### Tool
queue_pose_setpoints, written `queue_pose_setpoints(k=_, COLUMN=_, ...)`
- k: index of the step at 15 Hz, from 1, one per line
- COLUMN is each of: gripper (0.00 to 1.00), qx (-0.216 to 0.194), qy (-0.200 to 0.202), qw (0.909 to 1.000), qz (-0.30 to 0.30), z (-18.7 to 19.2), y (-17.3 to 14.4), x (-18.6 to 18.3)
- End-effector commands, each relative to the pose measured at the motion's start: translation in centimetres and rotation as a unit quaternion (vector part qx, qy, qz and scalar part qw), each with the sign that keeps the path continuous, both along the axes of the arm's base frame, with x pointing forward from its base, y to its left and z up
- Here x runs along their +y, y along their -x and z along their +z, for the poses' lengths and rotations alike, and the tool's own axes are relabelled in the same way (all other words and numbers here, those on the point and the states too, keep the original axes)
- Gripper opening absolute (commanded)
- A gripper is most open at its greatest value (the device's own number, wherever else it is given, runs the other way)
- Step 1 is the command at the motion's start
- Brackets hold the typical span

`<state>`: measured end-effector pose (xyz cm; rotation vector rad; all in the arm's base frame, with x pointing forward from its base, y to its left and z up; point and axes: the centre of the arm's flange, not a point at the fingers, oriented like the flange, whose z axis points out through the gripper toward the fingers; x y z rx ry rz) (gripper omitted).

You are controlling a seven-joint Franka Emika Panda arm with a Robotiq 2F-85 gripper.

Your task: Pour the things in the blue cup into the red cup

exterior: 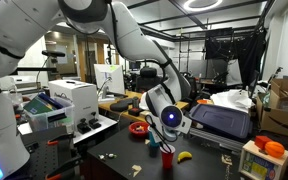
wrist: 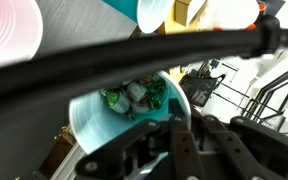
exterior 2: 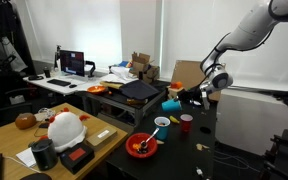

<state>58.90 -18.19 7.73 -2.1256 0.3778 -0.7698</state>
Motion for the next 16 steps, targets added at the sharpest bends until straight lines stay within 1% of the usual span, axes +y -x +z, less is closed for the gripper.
queue_pose_setpoints(k=1, gripper=0.01, qx=-0.012, qy=-0.010, qw=0.9998, qz=0.008, z=0.9, y=2.1, x=0.7)
queue_pose_setpoints(k=5, gripper=0.01, qx=-0.016, qy=-0.024, qw=0.9994, qz=0.018, z=0.2, y=2.9, x=1.1)
queue_pose_setpoints(k=9, gripper=0.01, qx=-0.014, qy=-0.035, qw=0.9992, qz=0.015, z=-0.4, y=3.5, x=1.4)
queue_pose_setpoints(k=16, gripper=0.01, qx=-0.037, qy=-0.060, qw=0.9975, qz=0.002, z=-0.9, y=4.9, x=0.5)
